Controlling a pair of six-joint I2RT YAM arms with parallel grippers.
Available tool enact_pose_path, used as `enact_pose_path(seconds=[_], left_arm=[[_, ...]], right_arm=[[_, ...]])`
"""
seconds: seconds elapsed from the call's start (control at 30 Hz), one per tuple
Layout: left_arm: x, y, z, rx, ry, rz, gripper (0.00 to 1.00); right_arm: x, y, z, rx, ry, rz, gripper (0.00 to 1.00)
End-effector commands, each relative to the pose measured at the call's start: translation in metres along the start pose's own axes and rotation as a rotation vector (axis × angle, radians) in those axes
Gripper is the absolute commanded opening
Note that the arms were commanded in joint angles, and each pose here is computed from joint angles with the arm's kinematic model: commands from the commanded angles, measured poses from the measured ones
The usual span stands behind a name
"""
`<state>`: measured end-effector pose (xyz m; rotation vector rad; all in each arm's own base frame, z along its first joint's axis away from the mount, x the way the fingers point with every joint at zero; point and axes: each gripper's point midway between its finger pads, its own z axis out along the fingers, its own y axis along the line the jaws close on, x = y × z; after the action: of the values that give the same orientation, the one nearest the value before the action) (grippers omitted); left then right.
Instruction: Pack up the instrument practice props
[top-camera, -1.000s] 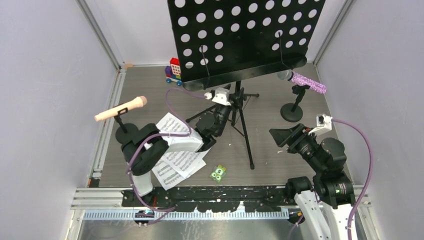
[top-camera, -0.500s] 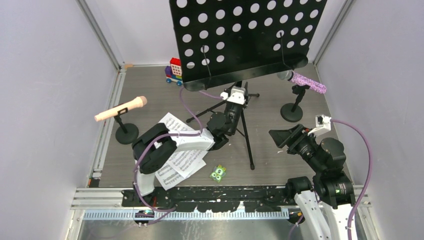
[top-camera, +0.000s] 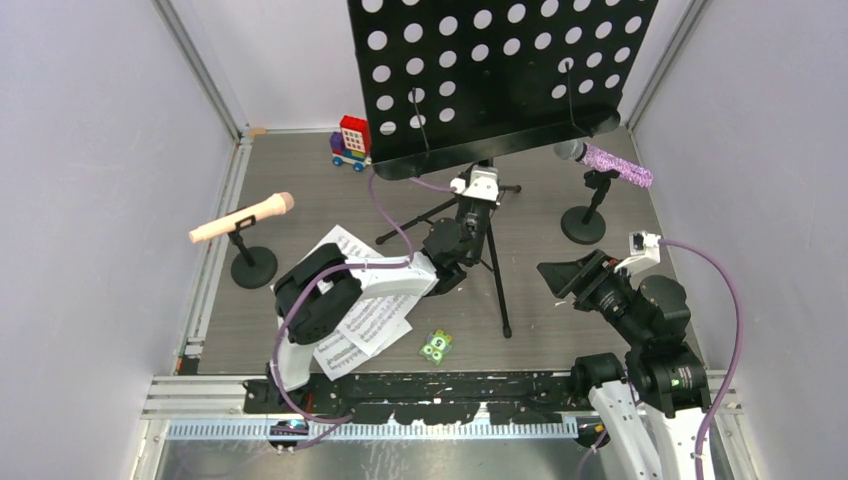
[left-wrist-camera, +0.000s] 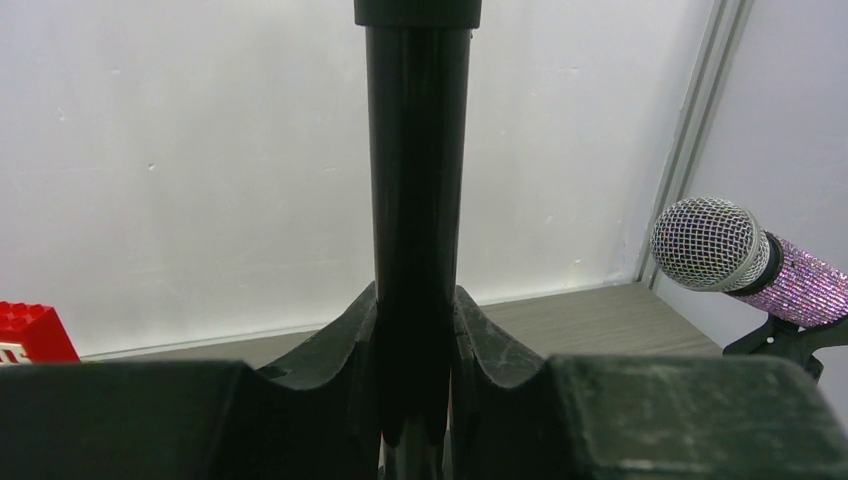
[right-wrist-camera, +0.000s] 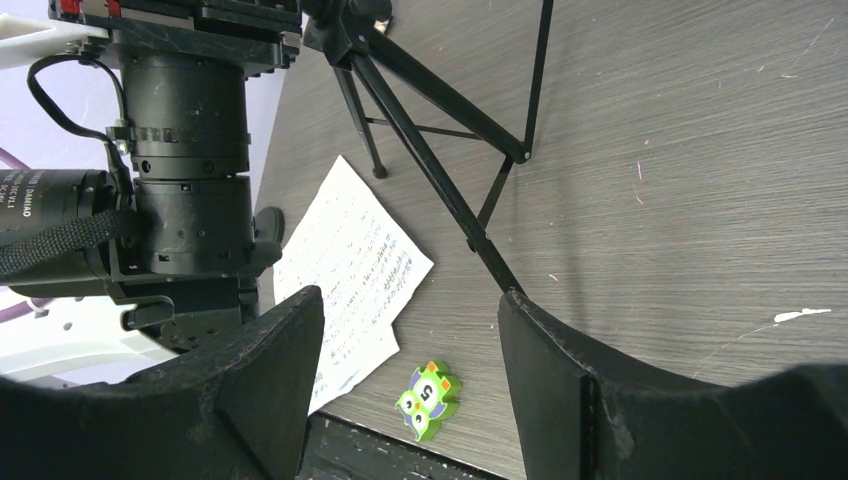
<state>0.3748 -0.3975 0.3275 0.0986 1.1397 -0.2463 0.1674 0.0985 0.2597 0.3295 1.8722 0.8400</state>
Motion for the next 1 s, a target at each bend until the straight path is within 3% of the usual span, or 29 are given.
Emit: enact_pose_path(seconds=[0.0,0.37,0.6,0.8,0.97], left_arm=[[-0.017,0.005,0.003,0.002,0.008,-0.018,0.00],[-0.025,0.031,0.001,0.400,0.183,-0.123,0.00],[-0.027,0.029,-0.011,0.697,0.250,-0.178,0.00],[-0.015,0.022,-0.025,0.783,0.290,-0.154,0.00],[-0.010,0.022,-0.030,0.809,0.301,-0.135,0.00]], right_arm=[[-0.009,0.011,-0.004,-0.036,-0.025,-0.024,0.69],[-0.012,0.010,0.003,-0.040,-0.037,-0.018,0.69],[-0.015,0.033,0.022,-0.142,0.022,0.051,0.68],[-0.020,0.050,0.054,-0.216,0.105,0.191,0.67],[-0.038,0.060,0.092,-0.285,0.050,0.343,0.66]])
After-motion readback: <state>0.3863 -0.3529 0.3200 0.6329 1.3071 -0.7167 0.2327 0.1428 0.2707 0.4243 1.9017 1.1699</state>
